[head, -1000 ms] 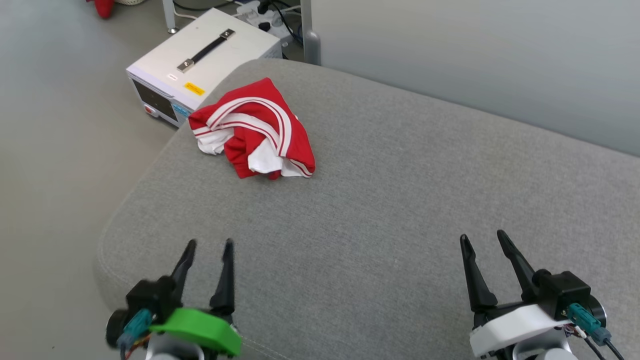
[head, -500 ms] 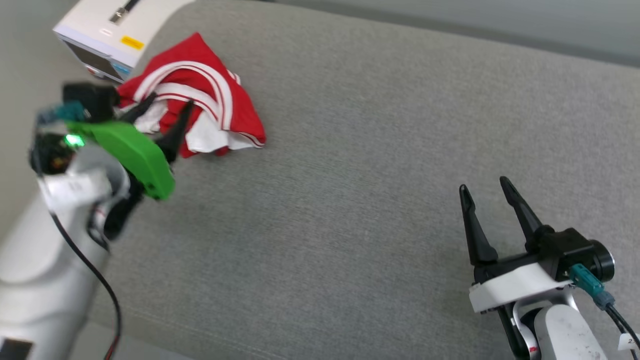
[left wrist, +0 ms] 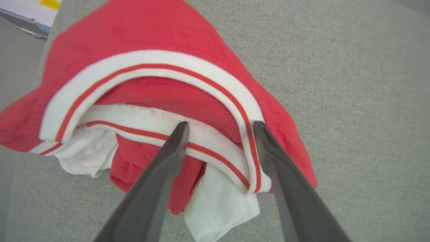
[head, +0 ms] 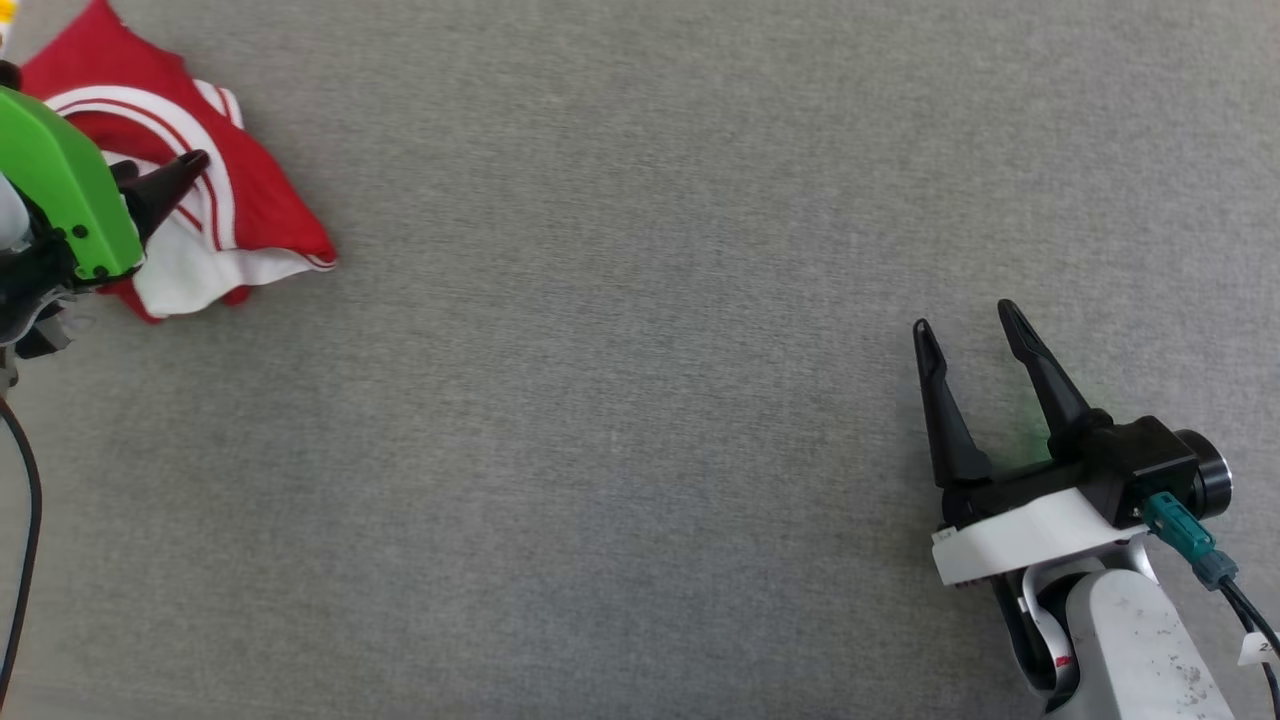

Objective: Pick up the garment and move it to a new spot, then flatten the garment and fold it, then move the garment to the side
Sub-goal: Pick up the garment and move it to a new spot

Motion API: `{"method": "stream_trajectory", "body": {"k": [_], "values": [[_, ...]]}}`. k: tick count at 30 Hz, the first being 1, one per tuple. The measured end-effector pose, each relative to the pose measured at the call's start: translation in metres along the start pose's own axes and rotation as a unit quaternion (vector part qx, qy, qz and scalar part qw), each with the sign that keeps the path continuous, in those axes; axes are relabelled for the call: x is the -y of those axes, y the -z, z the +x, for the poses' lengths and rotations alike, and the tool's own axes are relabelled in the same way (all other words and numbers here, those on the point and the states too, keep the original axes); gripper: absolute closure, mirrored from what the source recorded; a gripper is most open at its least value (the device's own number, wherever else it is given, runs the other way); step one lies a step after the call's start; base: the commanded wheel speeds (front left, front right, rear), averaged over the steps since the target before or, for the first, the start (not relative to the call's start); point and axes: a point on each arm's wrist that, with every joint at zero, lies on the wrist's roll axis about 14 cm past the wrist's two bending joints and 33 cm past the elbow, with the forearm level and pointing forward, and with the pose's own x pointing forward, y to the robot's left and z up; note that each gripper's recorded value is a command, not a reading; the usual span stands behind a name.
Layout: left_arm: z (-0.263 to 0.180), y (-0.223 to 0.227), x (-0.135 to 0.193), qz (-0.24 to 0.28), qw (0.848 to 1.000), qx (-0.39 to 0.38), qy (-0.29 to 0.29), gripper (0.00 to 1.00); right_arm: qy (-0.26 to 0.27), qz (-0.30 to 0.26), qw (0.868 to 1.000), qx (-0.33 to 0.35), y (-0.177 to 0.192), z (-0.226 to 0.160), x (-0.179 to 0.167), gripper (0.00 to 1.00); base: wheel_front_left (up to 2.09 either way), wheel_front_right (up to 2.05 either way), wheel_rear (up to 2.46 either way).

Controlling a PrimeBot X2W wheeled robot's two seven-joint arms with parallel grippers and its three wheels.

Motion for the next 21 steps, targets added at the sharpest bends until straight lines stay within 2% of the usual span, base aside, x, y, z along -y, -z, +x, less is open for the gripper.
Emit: {"method": "stream_trajectory", "body": {"k": [6,7,8,9,16,21], "values": [[0.031,0.022,-0.007,-0.010,0.999,-0.039,-0.014,0.00,0.022,-0.001,1.000,-0.017,0.013,-0.005,0.017,0.00,0.00,0.00,0.00],[0.035,0.025,-0.008,-0.012,0.999,-0.042,-0.017,0.07,0.025,-0.001,0.999,-0.019,0.014,-0.006,0.019,0.00,0.00,0.00,0.00],[0.037,0.026,-0.009,-0.013,0.999,-0.043,-0.019,0.62,0.028,-0.002,0.999,-0.020,0.015,-0.007,0.020,0.00,0.00,0.00,0.00],[0.040,0.027,-0.009,-0.014,0.999,-0.042,-0.019,1.00,0.030,-0.002,0.999,-0.022,0.015,-0.008,0.022,0.00,0.00,0.00,0.00],[0.031,0.000,-0.002,-0.012,0.999,0.038,-0.010,1.00,0.032,-0.006,0.999,-0.018,0.010,-0.010,0.022,0.00,0.00,0.00,0.00],[0.002,-0.044,0.016,0.002,0.990,0.139,0.017,1.00,0.026,-0.011,1.000,-0.004,-0.005,-0.014,0.015,0.00,0.00,0.00,0.00]]}}
